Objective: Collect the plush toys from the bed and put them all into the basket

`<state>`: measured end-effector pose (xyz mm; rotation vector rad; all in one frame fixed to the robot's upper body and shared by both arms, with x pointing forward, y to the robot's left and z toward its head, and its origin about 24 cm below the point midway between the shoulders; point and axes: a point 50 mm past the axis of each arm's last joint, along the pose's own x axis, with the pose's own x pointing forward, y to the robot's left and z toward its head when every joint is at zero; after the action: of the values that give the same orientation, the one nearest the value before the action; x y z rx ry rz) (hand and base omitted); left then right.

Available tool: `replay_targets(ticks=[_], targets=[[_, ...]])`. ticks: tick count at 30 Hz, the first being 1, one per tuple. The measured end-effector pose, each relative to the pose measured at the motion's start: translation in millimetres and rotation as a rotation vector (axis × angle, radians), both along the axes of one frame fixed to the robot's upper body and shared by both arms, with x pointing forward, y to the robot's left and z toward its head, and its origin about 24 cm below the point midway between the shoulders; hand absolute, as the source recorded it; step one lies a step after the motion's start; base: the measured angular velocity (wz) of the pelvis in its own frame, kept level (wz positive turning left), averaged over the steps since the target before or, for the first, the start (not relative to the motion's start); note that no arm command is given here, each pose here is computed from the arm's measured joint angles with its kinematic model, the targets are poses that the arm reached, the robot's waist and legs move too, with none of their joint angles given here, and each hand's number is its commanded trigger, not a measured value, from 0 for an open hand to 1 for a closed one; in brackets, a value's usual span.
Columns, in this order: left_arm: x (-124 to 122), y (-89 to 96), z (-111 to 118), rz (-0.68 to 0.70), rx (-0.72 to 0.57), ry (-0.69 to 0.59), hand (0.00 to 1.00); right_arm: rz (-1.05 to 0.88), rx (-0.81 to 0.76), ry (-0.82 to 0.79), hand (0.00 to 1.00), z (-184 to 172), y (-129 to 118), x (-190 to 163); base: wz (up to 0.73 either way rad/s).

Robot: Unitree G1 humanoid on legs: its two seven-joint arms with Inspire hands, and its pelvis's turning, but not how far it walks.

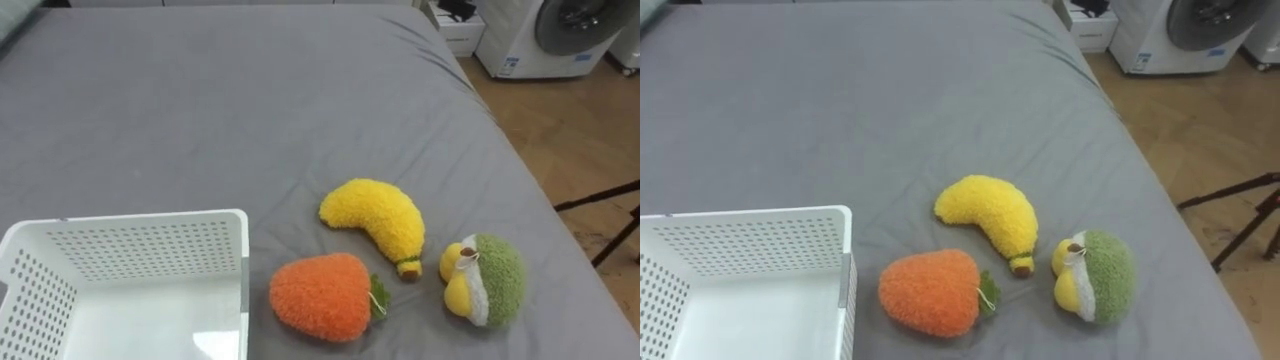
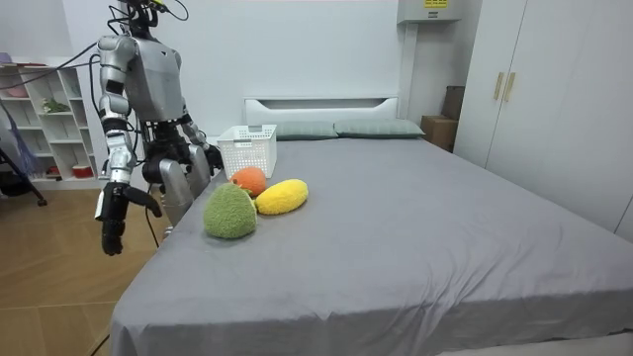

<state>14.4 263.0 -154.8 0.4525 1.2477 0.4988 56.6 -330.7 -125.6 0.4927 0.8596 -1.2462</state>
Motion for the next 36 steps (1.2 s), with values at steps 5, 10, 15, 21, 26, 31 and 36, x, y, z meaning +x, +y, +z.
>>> replay_targets(ticks=[5,10,15,21,26,31,36], targets=[[1.2,0.5,0.5,-0.029,0.001,0.0,0.0,0.187,-0.112,-0.077,0.0,18.4,0.2,41.7,0.0],[5.9,1.6,2.0,-0.071,0.018,-0.011,0.0,0.307,-0.177,-0.14,0.0,29.7,7.7,71.4,0.0],[8.7,0.0,2.1,-0.105,0.018,-0.015,0.0,0.409,-0.162,-0.161,0.0,29.0,21.1,84.9,0.0],[12.3,-1.2,1.4,-0.122,0.01,-0.008,0.0,0.543,-0.145,-0.24,0.0,34.0,40.8,108.1,0.03],[15.7,-2.3,1.4,-0.135,0.012,-0.013,0.0,0.61,-0.154,-0.232,0.0,33.6,48.1,113.3,0.01],[16.2,-3.0,1.4,-0.154,0.023,-0.008,0.0,0.649,-0.171,-0.22,0.0,31.8,54.6,113.8,0.0],[16.8,-3.8,1.4,-0.179,0.04,0.008,0.0,0.708,-0.181,-0.2,0.0,29.7,61.9,115.0,0.0]])
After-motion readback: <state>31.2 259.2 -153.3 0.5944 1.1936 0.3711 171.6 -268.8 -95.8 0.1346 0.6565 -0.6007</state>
